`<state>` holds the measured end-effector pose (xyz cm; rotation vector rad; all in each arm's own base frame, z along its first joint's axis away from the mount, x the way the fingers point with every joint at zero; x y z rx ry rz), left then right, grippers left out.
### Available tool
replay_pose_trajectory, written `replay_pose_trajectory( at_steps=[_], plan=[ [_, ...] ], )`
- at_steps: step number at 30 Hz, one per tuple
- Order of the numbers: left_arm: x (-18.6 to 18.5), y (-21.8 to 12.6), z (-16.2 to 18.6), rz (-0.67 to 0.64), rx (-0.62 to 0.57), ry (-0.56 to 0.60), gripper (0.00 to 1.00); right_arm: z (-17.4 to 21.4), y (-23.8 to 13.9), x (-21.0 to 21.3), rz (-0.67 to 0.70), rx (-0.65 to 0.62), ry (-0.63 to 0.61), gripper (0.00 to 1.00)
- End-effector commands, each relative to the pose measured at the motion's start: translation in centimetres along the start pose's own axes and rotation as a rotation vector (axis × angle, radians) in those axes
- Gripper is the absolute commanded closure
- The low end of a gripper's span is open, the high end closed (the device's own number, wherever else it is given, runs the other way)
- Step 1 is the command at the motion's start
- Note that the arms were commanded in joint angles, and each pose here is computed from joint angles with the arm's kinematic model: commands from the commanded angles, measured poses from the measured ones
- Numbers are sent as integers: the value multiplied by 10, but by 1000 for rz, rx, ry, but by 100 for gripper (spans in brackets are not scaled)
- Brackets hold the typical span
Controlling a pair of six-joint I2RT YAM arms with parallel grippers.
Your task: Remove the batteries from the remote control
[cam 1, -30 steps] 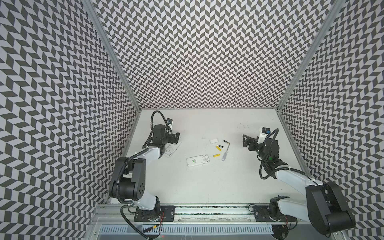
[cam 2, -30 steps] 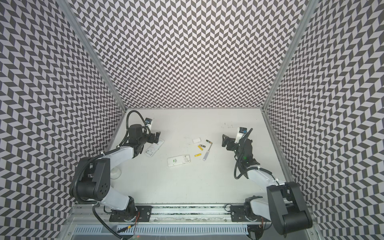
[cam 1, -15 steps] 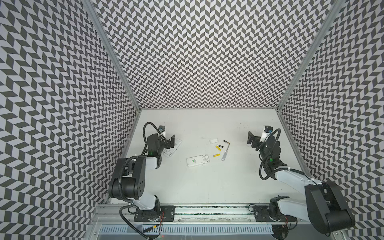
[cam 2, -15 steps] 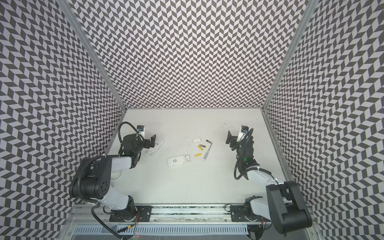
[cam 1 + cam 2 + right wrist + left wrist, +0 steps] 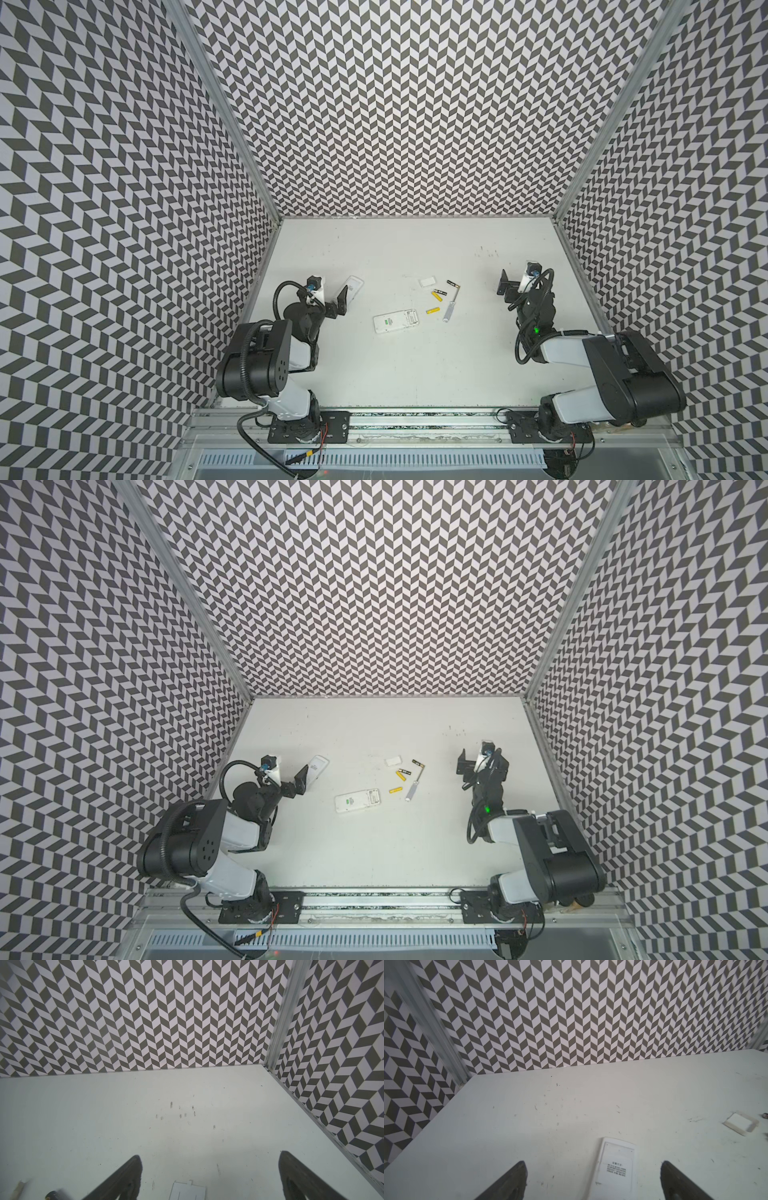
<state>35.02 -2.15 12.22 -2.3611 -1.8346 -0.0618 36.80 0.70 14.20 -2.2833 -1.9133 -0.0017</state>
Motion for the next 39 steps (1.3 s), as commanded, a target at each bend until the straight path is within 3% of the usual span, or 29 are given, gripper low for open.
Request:
replay_pose_trajectory(
  at_steps=[1,7,10,13,15,24,39],
  plan=[
    [11,-2,-37,-31,-162,7,0,-27,-5,-5,8,-148,50,1],
    [12,1,-36,-34,-152,4,0,-20,-5,-4,-47,-126,57,1],
    [12,2,-36,-36,-150,4,0,-19,-22,-3,-99,-201,39,1],
    [12,3,-35,-38,-146,4,0,-10,0,-16,-14,-104,90,1],
    [12,3,-36,-38,-148,4,0,-15,4,-17,-57,-87,106,1],
    [12,2,-36,-36,-150,4,0,-25,0,-17,-59,-162,111,1],
    [12,-1,-37,-29,-165,3,0,-13,-3,-18,-40,-132,100,1]
  ],
)
Point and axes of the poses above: each gripper's point midway between its finger pads, its own y axis out along the fingers, its own x axis along the line the jaws close on, z = x × y, the point moved 1 cm from there along -y, back along the fingers, and after that the axes turned 7 degrees about y, right-handed, at the moved point
